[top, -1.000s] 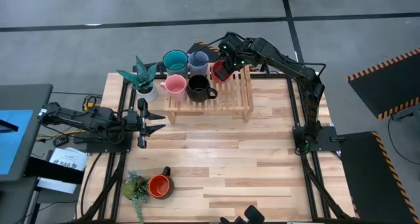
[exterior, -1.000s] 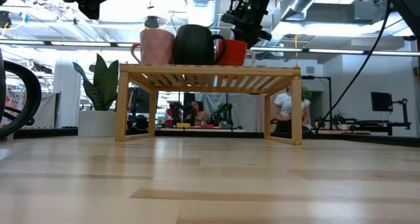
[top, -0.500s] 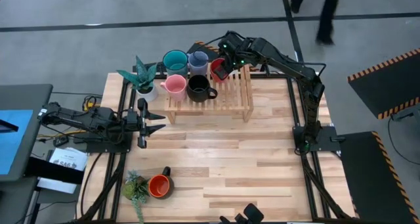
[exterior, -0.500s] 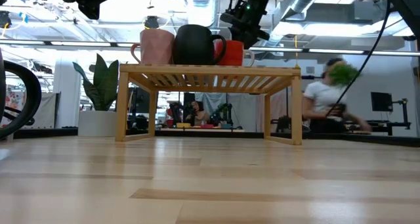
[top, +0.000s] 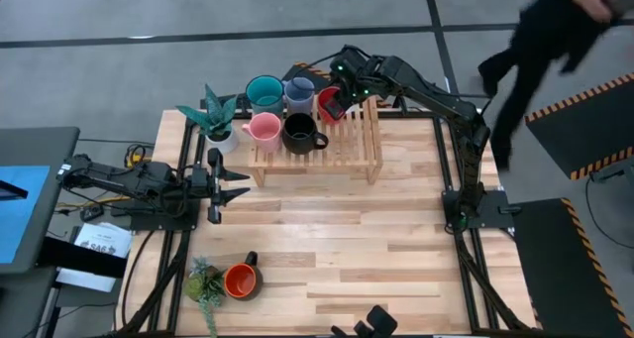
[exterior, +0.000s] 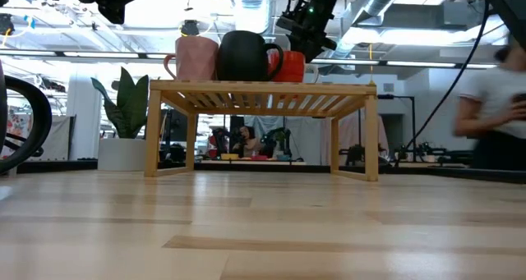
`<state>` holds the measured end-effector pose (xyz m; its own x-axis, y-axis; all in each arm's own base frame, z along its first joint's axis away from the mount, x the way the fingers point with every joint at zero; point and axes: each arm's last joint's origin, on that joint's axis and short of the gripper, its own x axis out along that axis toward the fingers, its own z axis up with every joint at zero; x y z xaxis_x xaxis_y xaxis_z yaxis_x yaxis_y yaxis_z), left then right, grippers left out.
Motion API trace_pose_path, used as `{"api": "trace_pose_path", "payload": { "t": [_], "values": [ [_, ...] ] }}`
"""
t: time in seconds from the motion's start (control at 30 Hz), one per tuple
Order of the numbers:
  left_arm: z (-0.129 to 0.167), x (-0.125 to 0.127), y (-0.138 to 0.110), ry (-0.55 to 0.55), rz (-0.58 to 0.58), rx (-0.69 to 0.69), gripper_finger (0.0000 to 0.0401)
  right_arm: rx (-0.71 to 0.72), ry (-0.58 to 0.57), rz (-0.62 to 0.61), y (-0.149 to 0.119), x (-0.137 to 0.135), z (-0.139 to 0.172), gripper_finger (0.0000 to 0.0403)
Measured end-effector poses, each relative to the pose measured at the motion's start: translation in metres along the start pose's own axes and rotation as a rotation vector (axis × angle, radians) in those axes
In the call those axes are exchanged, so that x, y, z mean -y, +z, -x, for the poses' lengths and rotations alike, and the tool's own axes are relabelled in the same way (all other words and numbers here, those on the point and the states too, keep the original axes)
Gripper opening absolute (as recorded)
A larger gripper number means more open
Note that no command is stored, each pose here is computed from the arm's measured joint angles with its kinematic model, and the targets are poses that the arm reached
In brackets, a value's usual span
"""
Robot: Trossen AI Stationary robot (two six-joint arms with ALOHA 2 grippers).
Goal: Place coffee mugs
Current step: Put the red mug on the shelf, then put the orange mug on the shelf
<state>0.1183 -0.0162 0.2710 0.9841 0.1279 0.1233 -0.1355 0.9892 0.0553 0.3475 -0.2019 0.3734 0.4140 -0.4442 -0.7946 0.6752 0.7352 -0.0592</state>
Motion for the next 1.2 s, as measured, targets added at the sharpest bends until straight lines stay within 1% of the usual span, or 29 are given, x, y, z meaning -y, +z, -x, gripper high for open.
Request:
{"api": "trace_pose_path", "payload": {
  "t": [0.6,0.83,1.0,1.2],
  "values": [
    [0.0,0.0,0.0,0.001,-0.001,0.0,0.0126,-0.006,0.003,0.007,-0.001,-0.002,0.001,0.0159],
    [0.0,0.0,0.0,0.003,-0.028,0.0,0.0126,0.007,0.006,0.0,-0.001,-0.001,0.009,0.0159],
    [0.0,0.0,0.0,0.004,-0.036,0.002,0.0126,0.044,0.014,-0.017,0.0,0.002,0.023,0.0159],
    [0.0,0.0,0.0,0.007,-0.035,0.001,0.0126,0.053,0.027,-0.002,-0.002,-0.003,0.03,0.0159]
  ]
}}
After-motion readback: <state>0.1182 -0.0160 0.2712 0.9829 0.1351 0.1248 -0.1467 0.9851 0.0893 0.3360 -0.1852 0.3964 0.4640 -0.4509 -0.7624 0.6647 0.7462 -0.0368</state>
